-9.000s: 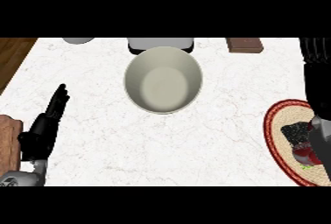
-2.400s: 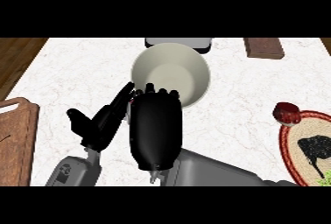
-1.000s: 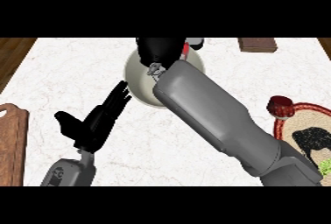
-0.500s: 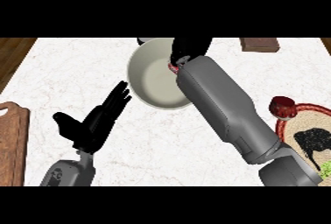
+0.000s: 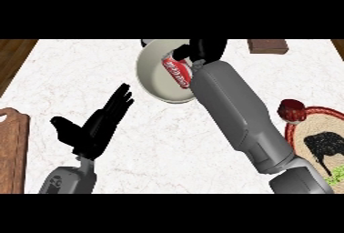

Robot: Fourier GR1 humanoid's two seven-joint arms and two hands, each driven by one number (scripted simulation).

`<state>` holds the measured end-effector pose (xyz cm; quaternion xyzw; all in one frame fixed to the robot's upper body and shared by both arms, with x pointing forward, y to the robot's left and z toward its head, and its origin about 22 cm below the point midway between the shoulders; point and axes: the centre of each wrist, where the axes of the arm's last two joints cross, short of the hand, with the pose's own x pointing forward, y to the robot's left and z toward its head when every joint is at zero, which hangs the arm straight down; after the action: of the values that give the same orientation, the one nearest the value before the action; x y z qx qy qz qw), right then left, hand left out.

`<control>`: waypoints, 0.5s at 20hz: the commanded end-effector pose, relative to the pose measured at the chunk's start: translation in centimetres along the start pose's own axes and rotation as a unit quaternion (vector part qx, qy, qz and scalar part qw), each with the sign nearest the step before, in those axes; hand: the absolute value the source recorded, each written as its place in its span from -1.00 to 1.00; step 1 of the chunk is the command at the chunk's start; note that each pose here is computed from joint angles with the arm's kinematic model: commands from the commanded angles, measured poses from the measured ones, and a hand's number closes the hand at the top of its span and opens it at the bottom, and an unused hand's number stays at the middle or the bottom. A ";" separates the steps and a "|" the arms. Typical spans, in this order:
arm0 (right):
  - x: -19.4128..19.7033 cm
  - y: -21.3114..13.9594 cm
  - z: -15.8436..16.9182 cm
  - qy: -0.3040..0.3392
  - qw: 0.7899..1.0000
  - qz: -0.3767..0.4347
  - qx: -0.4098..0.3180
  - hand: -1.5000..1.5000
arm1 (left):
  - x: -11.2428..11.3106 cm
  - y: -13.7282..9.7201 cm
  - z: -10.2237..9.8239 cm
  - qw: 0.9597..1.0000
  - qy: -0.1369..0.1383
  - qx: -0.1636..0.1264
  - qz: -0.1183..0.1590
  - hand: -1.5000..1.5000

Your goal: Pick the can from the placemat and place it in the bowl

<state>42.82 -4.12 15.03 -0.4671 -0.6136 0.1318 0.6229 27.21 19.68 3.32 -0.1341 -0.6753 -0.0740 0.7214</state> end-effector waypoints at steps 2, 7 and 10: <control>0.8 -1.7 1.2 -0.051 0.976 -0.185 -0.105 -1.00 | -1.3 0.1 0.5 1.000 0.007 0.006 0.010 0.00; 0.5 -2.0 6.4 -0.120 0.953 -0.265 -0.087 -1.00 | -1.8 -0.5 0.9 1.000 0.014 0.013 0.006 0.00; 1.2 -3.1 10.0 -0.138 0.939 -0.310 -0.063 -1.00 | -1.6 0.7 0.8 1.000 0.014 0.020 0.005 0.00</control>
<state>36.89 -2.16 15.94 -0.3387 -0.7835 0.0025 0.5209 26.42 19.95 2.04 -0.1252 -0.6679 -0.0623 0.7310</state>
